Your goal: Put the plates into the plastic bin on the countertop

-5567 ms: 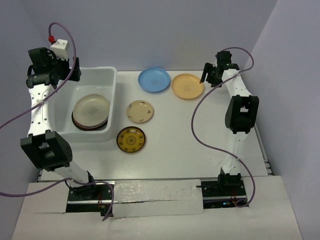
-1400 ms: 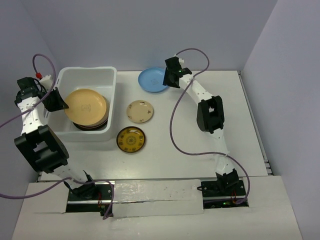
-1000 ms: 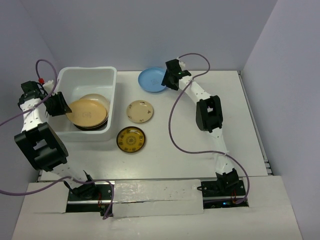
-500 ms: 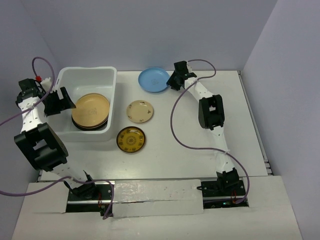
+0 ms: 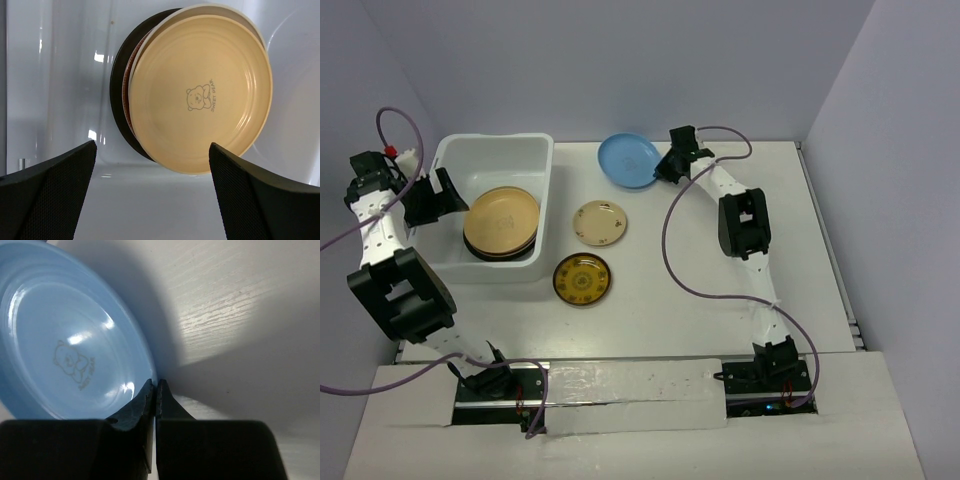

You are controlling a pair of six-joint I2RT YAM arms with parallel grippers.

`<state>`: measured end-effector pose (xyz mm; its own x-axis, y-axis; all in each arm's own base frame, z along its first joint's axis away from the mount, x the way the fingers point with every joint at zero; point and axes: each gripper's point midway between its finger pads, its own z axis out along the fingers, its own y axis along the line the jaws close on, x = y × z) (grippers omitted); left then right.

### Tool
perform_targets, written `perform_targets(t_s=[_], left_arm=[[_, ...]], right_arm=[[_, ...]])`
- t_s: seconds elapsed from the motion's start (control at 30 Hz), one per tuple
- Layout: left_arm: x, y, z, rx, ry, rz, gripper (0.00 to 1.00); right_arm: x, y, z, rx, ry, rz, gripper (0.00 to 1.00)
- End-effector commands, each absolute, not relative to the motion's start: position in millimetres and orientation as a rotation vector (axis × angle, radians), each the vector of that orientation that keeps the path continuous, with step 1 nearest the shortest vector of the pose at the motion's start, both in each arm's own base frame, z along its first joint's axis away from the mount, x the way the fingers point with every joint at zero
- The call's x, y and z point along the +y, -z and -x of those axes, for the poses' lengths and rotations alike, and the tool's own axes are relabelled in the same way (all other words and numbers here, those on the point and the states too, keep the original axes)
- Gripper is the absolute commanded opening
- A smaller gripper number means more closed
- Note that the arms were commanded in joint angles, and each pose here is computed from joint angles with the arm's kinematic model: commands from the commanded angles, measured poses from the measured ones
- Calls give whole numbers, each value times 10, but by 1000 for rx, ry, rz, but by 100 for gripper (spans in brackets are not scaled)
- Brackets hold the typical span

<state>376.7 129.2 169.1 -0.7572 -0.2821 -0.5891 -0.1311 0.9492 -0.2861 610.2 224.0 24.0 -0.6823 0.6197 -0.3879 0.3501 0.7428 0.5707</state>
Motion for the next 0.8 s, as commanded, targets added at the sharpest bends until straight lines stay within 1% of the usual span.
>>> perform_targets(t_s=[0.0, 0.17, 0.2, 0.3, 0.37, 0.47, 0.5, 0.53, 0.6, 0.63, 0.73, 0.77], left_arm=[[1232, -2168, -3805, 2325, 333, 211, 99], [1053, -2512, -3883, 2212, 422, 88, 99], [1030, -2562, -3898, 2195, 435, 79, 99], [773, -2841, -3963, 2105, 566, -2, 99], [635, -2952, -3975, 2077, 591, -47, 99], [50, -3068, -4030, 2051, 600, -227, 99], [-59, -3076, -4036, 2052, 583, -258, 99], [-232, -3097, -4031, 2046, 594, -305, 99], [-550, -3130, -4014, 2037, 620, -376, 97], [-610, -3142, -4014, 2032, 624, -390, 96], [-897, -3179, -4003, 2022, 679, -450, 87], [-949, -3182, -3994, 2020, 692, -463, 86]], right_arm=[[1901, -495, -5978, 2383, -641, -696, 0], [1791, -1152, -5786, 2306, -818, -513, 0], [1785, -1183, -5748, 2304, -824, -492, 0], [1773, -1729, -5577, 2219, -857, -361, 0], [1772, -1832, -5455, 2205, -856, -320, 0], [1833, -2119, -5217, 2182, -809, -182, 0], [1883, -2217, -5132, 2169, -778, -118, 0], [1894, -2199, -5080, 2175, -754, -82, 0], [2005, -2282, -4905, 2168, -707, 1, 0], [2056, -2328, -4827, 2160, -689, 37, 0], [2243, -2453, -4592, 2130, -641, 171, 0], [2303, -2479, -4529, 2124, -634, 201, 0]])
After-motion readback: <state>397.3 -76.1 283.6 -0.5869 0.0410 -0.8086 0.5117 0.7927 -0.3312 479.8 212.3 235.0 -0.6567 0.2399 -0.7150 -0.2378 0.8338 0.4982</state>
